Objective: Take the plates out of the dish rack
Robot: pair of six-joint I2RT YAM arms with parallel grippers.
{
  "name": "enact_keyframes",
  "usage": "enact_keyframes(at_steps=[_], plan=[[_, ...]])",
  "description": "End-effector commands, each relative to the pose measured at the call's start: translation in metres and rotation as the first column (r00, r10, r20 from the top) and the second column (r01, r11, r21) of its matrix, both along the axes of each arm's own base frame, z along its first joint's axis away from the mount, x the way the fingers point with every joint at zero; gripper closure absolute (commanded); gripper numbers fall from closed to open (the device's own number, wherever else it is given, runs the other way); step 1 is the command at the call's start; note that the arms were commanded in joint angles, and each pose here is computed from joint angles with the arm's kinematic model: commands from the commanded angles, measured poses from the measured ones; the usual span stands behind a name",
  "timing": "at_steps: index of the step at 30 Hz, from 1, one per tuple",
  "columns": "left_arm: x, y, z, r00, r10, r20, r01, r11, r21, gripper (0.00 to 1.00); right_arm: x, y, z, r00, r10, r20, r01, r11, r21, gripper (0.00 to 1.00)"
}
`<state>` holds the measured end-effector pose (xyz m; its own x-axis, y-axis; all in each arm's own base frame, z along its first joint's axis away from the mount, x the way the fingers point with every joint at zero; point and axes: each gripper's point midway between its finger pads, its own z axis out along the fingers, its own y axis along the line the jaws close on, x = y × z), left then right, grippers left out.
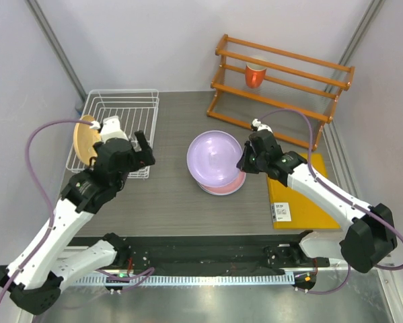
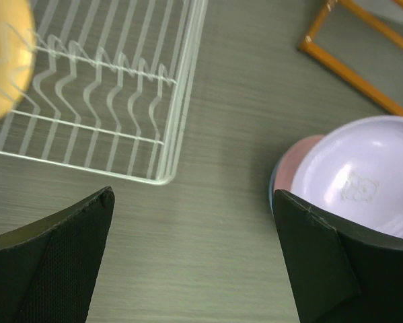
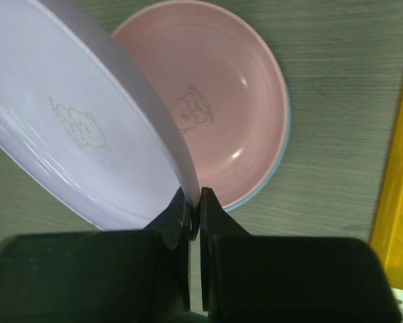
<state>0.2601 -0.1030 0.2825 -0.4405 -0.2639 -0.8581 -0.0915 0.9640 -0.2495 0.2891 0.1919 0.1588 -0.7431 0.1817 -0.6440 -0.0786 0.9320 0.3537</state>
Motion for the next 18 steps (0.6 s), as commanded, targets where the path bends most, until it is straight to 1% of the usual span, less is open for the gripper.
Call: enact_keyframes(at_steps=[1, 5, 7, 16, 18], plan=[[-0.012, 0.053, 0.029, 0.979, 0.158, 0.127, -0.172, 0.980, 0.101, 0.00, 0.009, -0.020, -0.021, 0.996, -0.070, -0.053, 0.069, 0.997, -0.034, 0.99], [-0.022, 0.076, 0.035, 0.960, 0.215, 0.177, -0.241, 0.961, 0.136, 0.01, 0.017, -0.034, -0.035, 0.990, -0.081, -0.117, 0.082, 0.997, 0.005, 0.99], [-0.025, 0.086, 0.038, 0.950, 0.245, 0.195, -0.277, 0.948, 0.157, 0.00, 0.018, -0.033, -0.041, 0.989, -0.060, -0.137, 0.065, 0.998, 0.027, 0.99], [-0.021, 0.107, 0.036, 0.918, 0.329, 0.220, -0.383, 0.877, 0.290, 0.00, 0.017, -0.011, -0.054, 0.980, 0.047, -0.194, -0.019, 0.989, 0.144, 0.99], [-0.019, 0.109, 0.037, 0.913, 0.338, 0.226, -0.397, 0.863, 0.312, 0.01, 0.016, -0.010, -0.059, 0.976, 0.048, -0.211, -0.016, 0.989, 0.150, 0.93]])
